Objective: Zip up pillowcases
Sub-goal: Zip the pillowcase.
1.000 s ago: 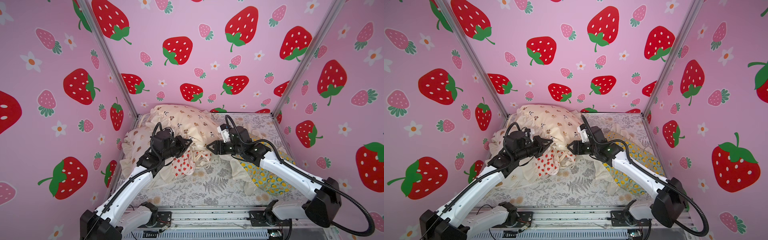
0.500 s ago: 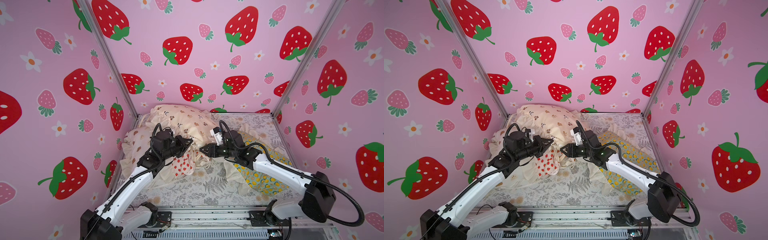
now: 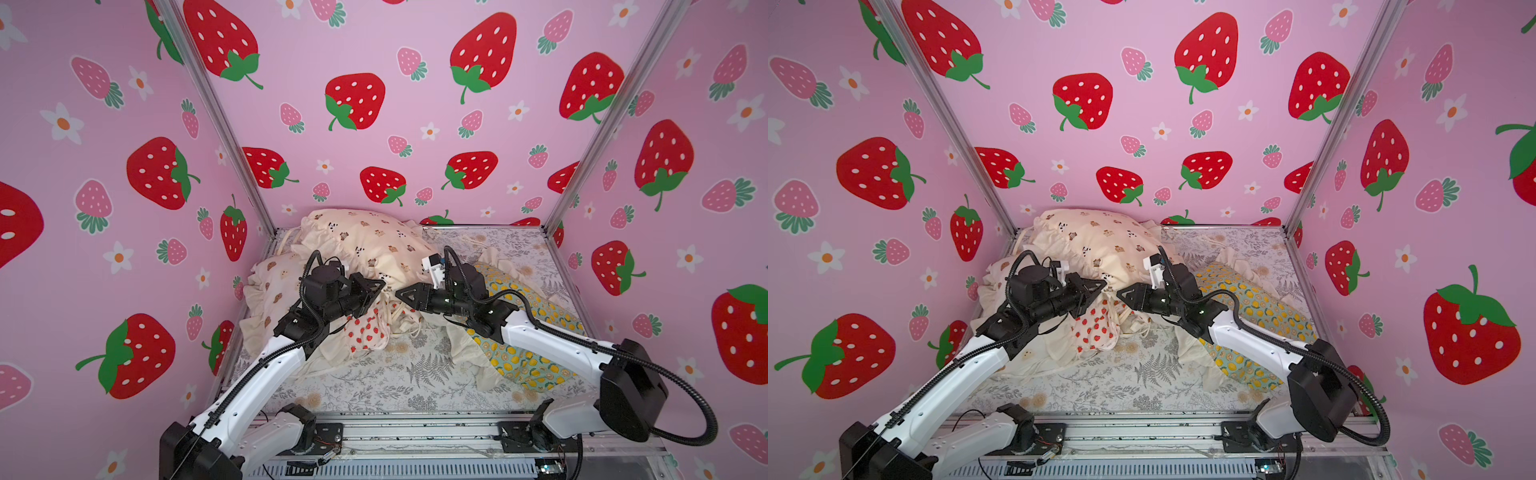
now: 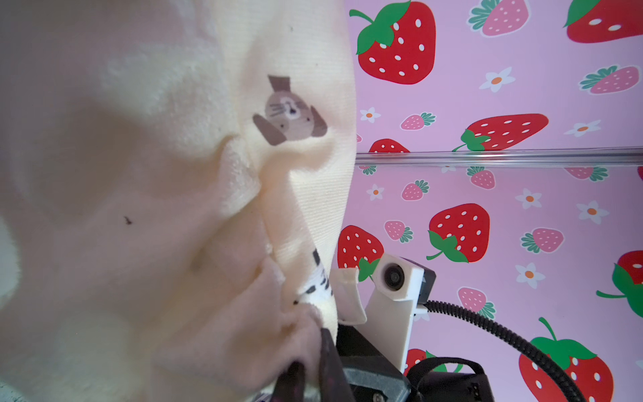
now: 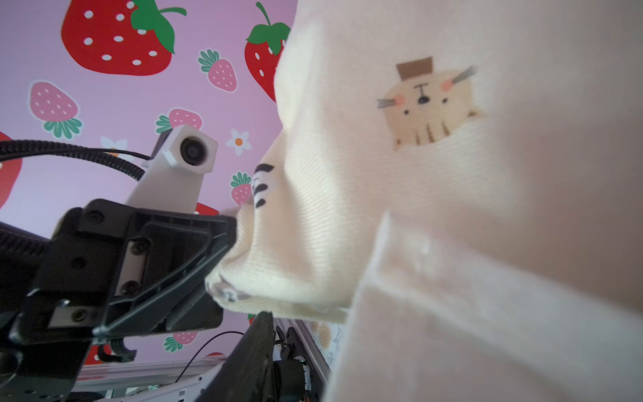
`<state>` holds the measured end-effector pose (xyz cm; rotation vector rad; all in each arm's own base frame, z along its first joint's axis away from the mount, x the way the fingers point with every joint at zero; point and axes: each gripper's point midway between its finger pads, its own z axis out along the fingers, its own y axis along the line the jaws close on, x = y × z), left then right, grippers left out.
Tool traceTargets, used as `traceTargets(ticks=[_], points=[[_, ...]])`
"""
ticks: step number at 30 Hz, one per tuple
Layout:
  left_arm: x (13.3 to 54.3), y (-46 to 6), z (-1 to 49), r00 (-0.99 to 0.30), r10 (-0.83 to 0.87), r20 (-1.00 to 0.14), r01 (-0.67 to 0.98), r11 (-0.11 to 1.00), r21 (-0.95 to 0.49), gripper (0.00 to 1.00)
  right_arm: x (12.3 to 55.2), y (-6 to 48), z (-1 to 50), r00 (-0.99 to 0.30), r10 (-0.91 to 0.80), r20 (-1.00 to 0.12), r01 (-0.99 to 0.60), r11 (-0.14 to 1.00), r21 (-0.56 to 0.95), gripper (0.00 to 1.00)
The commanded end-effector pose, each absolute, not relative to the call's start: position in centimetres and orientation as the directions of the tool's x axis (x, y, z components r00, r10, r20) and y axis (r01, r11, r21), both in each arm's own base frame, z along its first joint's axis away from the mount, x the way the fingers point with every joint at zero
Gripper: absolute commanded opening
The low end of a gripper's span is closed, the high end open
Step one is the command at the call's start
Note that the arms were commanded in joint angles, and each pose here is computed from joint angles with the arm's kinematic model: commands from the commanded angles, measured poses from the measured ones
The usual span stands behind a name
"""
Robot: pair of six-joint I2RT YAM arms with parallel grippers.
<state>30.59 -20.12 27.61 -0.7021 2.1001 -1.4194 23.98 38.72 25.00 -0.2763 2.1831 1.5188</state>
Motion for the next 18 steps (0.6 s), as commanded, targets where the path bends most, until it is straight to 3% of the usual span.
traceTargets(ticks=[1, 18], points=[[30.5, -19.9, 28.9, -0.726, -0.677, -0.120, -0.105, 0.281, -0.954, 0.00, 23.7, 39.3, 26.4, -0.886, 0.129, -0.446, -0.393, 0.303, 0.868, 0.43], [30.5, -20.2, 28.7, -0.726, -0.680, -0.106, -0.114, 0.271, -0.956, 0.00, 23.8, 40.6, 26.2, -0.912, 0.136, -0.388, -0.345, 0.260, 0.902, 0.33]])
